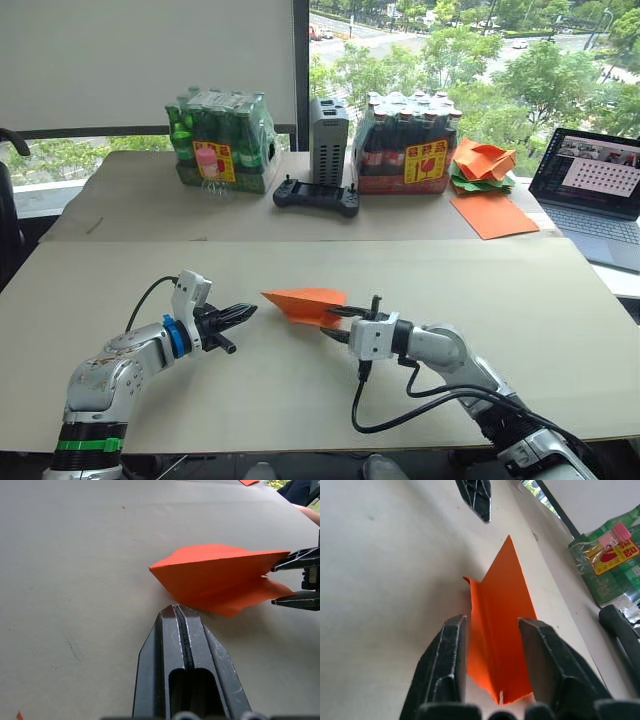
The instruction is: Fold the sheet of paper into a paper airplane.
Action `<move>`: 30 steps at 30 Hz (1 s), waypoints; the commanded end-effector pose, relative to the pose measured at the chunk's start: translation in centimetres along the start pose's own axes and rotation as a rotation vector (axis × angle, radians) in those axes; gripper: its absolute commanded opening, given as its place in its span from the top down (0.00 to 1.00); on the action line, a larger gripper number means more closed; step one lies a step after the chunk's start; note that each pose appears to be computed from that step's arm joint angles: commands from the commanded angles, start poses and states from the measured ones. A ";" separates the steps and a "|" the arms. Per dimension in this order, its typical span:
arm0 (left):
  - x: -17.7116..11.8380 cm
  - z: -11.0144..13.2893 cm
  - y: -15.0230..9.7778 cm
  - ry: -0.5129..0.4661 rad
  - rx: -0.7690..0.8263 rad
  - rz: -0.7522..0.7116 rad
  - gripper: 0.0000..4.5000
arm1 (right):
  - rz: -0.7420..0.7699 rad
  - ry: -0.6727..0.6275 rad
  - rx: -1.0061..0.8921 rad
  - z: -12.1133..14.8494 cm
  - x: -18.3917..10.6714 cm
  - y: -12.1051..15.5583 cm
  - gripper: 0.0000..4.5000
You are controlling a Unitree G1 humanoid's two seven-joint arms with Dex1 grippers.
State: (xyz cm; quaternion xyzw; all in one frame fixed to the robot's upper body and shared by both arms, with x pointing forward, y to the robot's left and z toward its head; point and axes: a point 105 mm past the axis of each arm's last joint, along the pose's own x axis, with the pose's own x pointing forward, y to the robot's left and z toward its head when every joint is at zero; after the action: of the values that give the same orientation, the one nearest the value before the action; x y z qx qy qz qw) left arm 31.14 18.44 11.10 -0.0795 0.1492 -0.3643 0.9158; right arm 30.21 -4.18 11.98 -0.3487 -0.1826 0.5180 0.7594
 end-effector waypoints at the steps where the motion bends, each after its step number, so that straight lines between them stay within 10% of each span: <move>1: -0.5 1.2 -0.4 -0.035 0.035 -0.012 1.00 | -0.100 -0.146 0.171 3.0 -0.7 -2.7 0.42; 8: -0.2 1.7 -2.7 -0.042 0.055 -0.123 1.00 | -0.249 -0.147 0.354 3.0 -0.9 -5.8 0.42; 16: 0.4 1.4 -4.4 0.001 0.099 -0.200 1.00 | -0.337 -0.079 0.436 1.2 -0.9 -6.8 0.99; 30: 3.4 -0.5 -3.8 0.080 0.210 -0.215 1.00 | -0.363 -0.027 0.475 0.3 -0.6 -6.8 0.99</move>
State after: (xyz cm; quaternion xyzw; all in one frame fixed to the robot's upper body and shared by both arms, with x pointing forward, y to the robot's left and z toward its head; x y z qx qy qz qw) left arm 30.66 13.84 10.19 -0.0001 0.1560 -0.4672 0.8703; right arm 34.15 -6.14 15.91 -0.1137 -0.1077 0.4110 0.8981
